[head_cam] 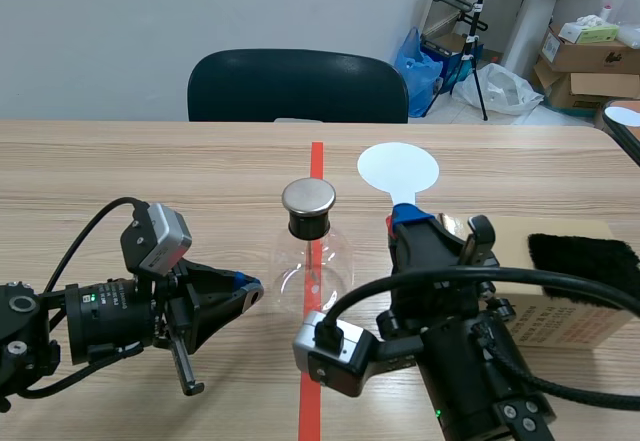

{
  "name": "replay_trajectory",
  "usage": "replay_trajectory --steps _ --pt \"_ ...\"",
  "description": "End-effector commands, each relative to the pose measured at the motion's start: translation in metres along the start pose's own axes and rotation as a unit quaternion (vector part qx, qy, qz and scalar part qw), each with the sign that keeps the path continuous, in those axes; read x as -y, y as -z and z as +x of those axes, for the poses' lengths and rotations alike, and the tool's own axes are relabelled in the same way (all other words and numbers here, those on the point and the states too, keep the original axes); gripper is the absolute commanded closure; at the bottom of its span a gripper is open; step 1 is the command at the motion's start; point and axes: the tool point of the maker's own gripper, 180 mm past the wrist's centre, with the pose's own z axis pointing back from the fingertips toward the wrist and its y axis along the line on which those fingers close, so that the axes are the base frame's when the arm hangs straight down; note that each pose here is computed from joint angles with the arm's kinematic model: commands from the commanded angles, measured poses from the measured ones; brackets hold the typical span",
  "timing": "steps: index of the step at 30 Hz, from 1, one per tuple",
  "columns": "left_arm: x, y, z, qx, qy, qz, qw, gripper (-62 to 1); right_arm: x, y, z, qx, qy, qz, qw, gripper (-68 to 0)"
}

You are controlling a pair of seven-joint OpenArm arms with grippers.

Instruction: Do the electroscope experiment

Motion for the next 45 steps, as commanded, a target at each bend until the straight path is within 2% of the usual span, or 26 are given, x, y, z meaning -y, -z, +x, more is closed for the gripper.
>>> replay_trajectory --steps 1,6,10,22,45 --pt "-0.0028 0.0030 0.0151 0.024 0.006 0.001 0.9997 -2.9 0.0088 0.0044 -0.0045 -0.002 -0.004 -0.015 0.9999 -1.0" --pt "-0.0028 0.0030 0.0151 0.024 0.006 0.001 0.9997 -2.9 0.0073 0.0044 -0.0045 -0.001 -0.006 -0.011 0.9999 -1.0" --pt "-0.0028 0.0030 0.0151 0.024 0.006 0.001 0.9997 -2.9 0.0004 0.0044 -0.0049 -0.002 -0.013 0.008 0.9999 -1.0" --pt "-0.0028 0.0030 0.0151 0.024 0.006 0.001 0.9997 -2.9 0.0007 0.0043 -0.0103 -0.017 -0.013 0.007 0.9997 -1.0" --pt "-0.0028 0.0030 0.0151 0.024 0.006 0.001 0.9997 -3.0 0.0009 0.0042 -0.0143 -0.028 -0.013 0.007 0.9995 -1.0"
